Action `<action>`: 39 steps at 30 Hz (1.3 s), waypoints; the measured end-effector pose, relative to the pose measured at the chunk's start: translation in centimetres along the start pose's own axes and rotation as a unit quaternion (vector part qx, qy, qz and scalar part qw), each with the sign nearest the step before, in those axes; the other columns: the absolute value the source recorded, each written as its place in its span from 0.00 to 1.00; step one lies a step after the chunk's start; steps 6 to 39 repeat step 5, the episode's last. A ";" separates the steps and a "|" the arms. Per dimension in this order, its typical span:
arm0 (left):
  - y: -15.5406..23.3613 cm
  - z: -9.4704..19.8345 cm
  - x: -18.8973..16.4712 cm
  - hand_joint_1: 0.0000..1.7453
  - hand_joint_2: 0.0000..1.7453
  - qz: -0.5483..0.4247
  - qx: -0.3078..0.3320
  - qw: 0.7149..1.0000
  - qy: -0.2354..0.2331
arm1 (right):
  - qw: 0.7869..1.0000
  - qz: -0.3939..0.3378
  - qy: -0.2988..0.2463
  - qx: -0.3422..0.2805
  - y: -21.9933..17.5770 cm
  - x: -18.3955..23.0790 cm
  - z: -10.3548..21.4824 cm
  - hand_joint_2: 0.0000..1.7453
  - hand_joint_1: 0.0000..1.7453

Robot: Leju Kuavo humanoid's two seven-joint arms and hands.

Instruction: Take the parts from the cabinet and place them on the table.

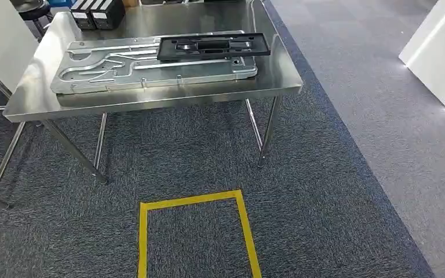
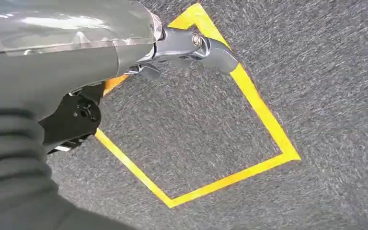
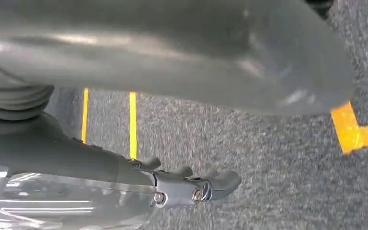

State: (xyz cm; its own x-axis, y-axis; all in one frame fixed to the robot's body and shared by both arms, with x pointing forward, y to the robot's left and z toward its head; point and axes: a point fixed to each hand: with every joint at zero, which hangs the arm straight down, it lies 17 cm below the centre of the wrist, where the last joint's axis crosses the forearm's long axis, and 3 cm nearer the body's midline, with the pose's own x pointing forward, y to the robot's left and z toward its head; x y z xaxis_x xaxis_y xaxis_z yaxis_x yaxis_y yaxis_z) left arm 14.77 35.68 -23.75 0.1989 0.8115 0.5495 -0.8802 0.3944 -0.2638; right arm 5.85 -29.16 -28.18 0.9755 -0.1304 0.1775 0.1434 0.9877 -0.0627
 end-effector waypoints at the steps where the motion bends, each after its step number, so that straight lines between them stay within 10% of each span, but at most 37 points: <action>1: 0.0 0.0 0.0 0.00 1.00 0.000 0.000 1.000 0.000 | 1.000 0.000 0.000 0.000 0.0 0.0 0.0 0.00 0.00; 2: 0.0 0.0 0.0 0.00 1.00 0.000 0.000 1.000 0.000 | 1.000 0.000 0.000 0.000 0.0 0.0 0.0 0.00 0.00; 3: 0.0 0.0 0.0 0.00 1.00 0.000 0.000 1.000 -0.001 | 1.000 0.000 0.000 0.000 0.0 0.0 0.0 1.00 0.00; 39: 0.0 0.0 0.0 0.00 1.00 0.000 0.000 1.000 -0.001 | 1.000 0.000 0.000 0.000 0.0 0.0 0.0 1.00 0.00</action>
